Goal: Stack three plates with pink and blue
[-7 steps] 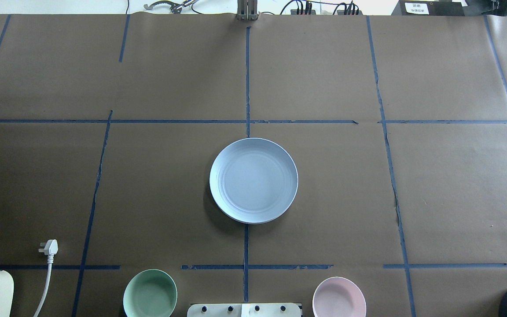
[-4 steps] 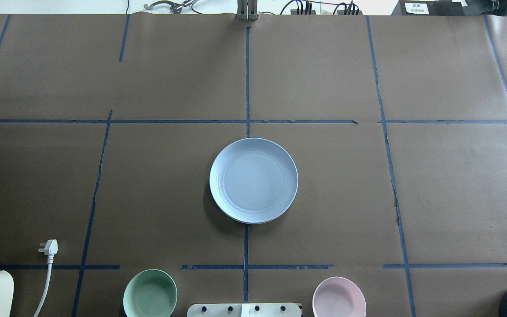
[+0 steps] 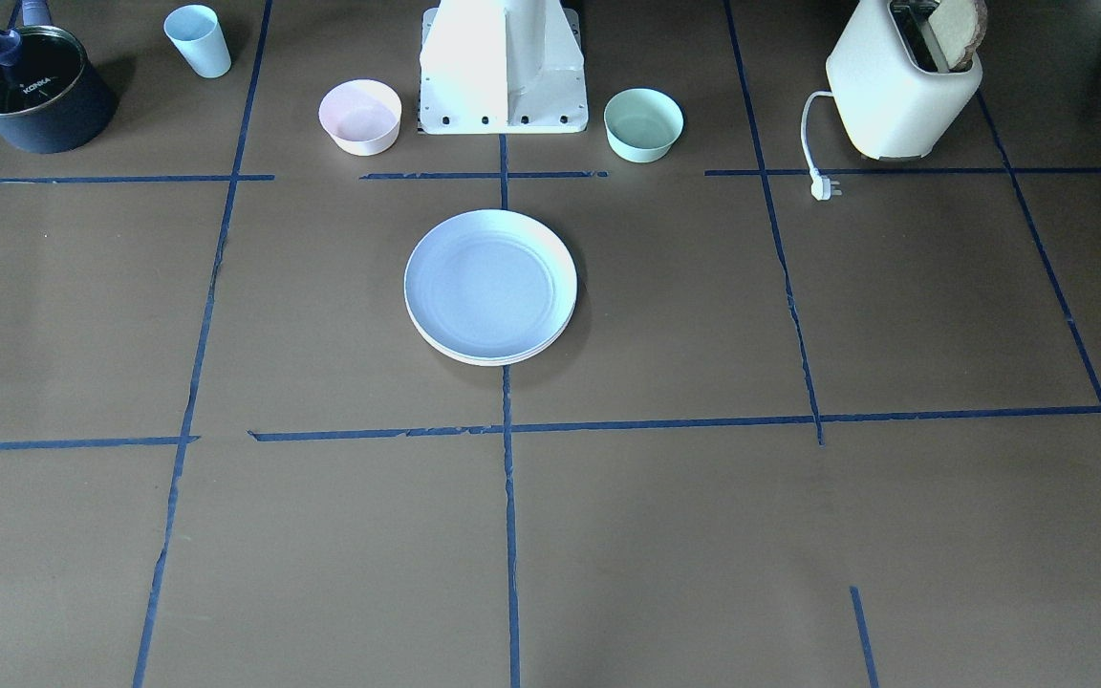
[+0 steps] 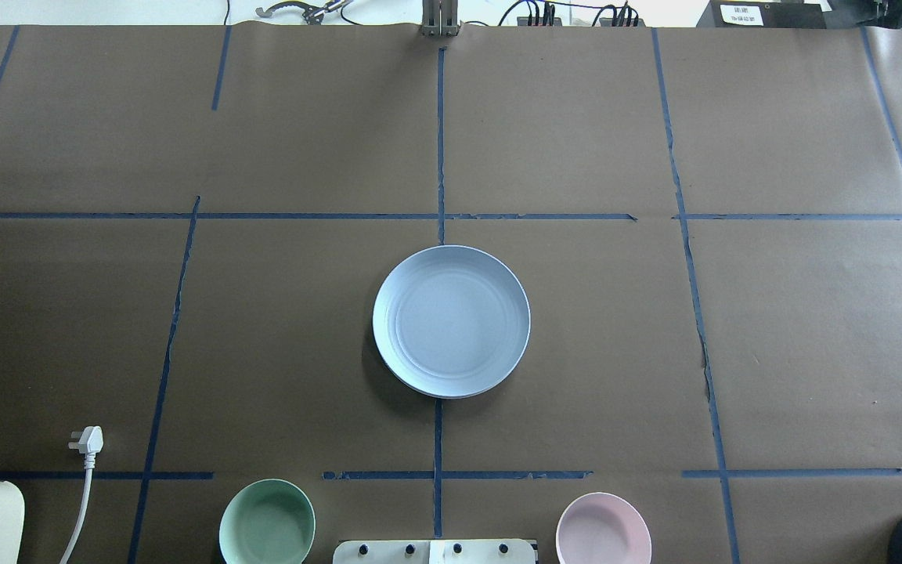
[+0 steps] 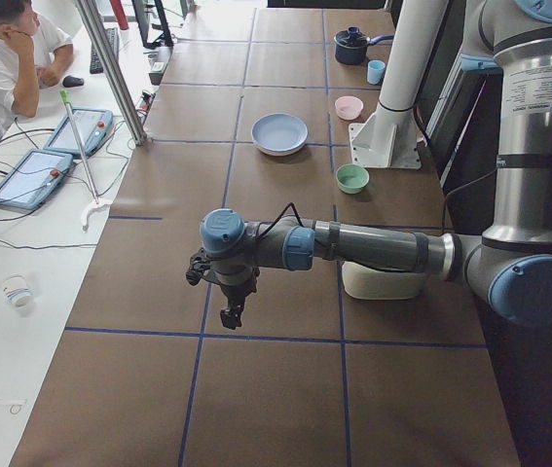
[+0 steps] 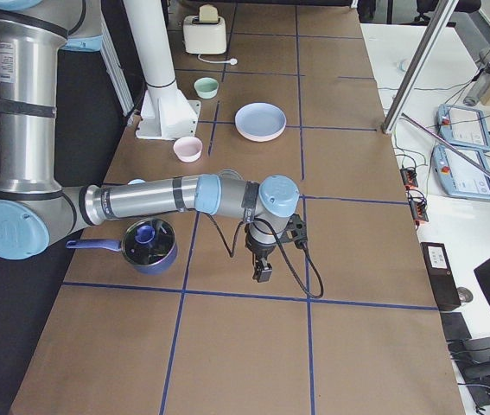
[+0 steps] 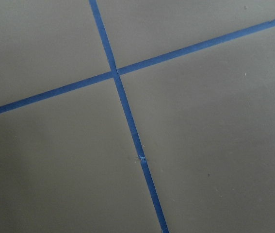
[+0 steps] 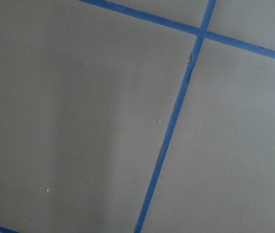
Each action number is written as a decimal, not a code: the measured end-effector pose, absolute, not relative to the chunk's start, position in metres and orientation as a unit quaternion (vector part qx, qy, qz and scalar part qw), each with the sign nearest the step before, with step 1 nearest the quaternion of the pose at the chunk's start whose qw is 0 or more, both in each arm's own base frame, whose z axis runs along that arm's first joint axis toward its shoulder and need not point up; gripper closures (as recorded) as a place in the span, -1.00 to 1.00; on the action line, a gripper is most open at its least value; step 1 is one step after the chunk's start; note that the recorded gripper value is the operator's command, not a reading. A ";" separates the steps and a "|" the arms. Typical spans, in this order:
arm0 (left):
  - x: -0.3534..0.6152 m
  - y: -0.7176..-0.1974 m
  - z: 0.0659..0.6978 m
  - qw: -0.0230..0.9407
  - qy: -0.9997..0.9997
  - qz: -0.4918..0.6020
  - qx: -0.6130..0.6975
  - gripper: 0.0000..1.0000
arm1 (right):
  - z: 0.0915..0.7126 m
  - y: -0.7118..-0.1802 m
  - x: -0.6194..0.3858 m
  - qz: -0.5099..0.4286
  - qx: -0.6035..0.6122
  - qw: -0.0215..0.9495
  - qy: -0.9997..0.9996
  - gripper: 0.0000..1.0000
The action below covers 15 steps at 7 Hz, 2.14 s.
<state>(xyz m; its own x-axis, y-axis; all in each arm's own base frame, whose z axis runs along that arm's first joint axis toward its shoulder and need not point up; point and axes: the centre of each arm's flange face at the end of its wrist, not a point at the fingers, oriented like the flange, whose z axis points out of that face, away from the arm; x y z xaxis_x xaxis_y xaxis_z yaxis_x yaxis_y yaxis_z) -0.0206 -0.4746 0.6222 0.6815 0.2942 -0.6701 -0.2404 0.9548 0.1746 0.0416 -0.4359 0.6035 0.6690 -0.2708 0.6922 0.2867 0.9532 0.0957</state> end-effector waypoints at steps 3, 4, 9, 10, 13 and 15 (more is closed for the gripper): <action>-0.017 -0.471 0.622 0.907 0.394 0.142 0.034 -1.00 | 0.608 -0.434 0.038 -0.144 -0.016 0.908 -0.393 -1.00; -0.017 -0.471 0.621 0.906 0.398 0.142 0.035 -1.00 | 0.620 -0.432 0.037 -0.140 -0.027 0.907 -0.397 -1.00; -0.018 -0.466 0.623 0.905 0.398 0.143 0.038 -1.00 | 0.625 -0.427 0.035 -0.139 -0.033 0.905 -0.401 -1.00; -0.018 -0.464 0.621 0.906 0.396 0.146 0.041 -1.00 | 0.622 -0.425 0.035 -0.140 -0.030 0.905 -0.401 -1.00; -0.020 -0.458 0.615 0.905 0.394 0.149 0.055 -1.00 | 0.616 -0.429 0.038 -0.139 -0.023 0.907 -0.398 -1.00; -0.025 -0.461 0.611 0.906 0.391 0.148 0.067 -1.00 | 0.612 -0.430 0.045 -0.126 -0.018 0.910 -0.395 -1.00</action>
<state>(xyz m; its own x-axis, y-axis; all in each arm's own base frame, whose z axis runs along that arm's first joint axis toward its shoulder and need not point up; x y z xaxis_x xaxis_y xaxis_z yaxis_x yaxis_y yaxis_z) -0.0249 -0.4608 0.6111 0.6505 0.3211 -0.6883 -0.2161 0.9470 0.2376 0.0446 -0.4301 0.6122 0.6565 -0.2159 0.7228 0.2436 0.9675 0.0678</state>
